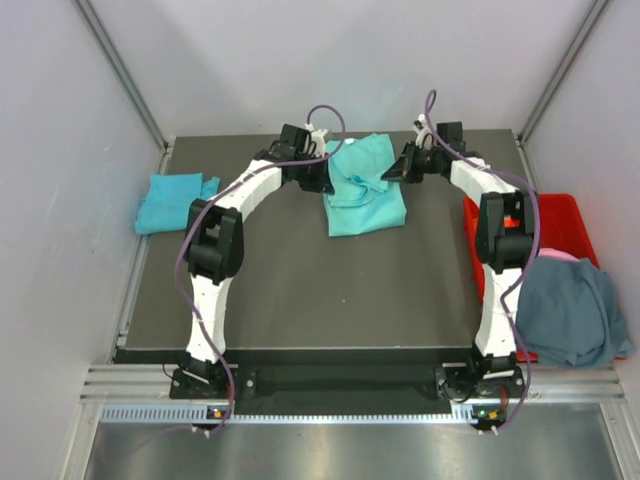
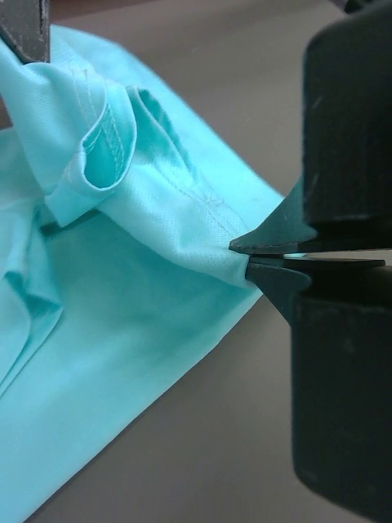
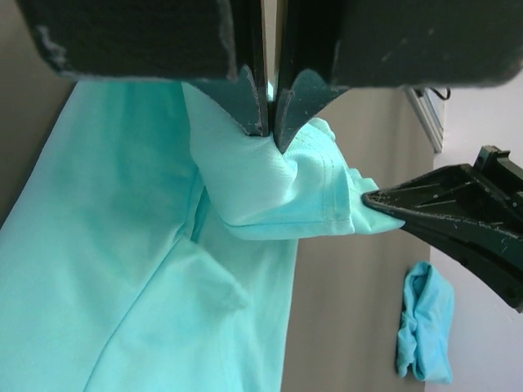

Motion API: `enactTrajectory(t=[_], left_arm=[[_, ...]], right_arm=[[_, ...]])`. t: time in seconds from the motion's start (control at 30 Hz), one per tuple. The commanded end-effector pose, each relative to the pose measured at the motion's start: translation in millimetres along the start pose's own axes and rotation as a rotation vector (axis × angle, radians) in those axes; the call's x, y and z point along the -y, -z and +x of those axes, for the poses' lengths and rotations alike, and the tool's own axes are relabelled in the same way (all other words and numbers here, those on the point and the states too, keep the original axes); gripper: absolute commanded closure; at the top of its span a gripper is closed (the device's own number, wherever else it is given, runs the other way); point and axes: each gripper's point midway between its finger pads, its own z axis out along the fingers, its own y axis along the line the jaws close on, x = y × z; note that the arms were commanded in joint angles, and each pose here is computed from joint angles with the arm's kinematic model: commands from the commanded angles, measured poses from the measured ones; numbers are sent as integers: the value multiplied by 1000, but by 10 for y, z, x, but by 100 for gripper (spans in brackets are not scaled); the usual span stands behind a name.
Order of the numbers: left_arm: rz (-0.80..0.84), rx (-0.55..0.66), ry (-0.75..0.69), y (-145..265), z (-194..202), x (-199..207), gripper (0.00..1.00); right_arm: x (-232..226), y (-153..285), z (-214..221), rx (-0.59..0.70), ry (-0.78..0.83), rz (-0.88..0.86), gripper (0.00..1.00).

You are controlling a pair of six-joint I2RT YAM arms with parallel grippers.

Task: Fold and stack the t-shirts
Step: Fold the tshirt

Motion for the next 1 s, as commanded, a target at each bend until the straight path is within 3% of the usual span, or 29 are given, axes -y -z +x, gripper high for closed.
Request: enactTrajectory(t=[0.0,0.27,0.67,0.7,0.73,0.87,0.9,0.97], left_arm=[[-34,96,-48,4,-371,-124,100],[-75,169,-69,-157,-597,-325,100],[-120,169,-77,-357,-594,-517,100],[-142,170,-75,-343,-600,-552,97],[-157,176,-75,-308,-629,-558,89],[-179,203,-87,16,-731,-430,48],[-164,285,-98,260,-949,-274,46],[-146,290,-79,365,-842,-215,43]], right_arm=[[-104,-35,-347,70,65,-45,100],[65,-218,-504,89,63,-36,100],[329,-388,-460,79,32,-11,100],[335,-374,-476,83,36,-10,100],[316,-352,-491,86,39,-11,93],[163,-104,-570,128,101,-12,77],[24,75,-685,167,159,-8,75],[48,195,-618,170,196,15,71]])
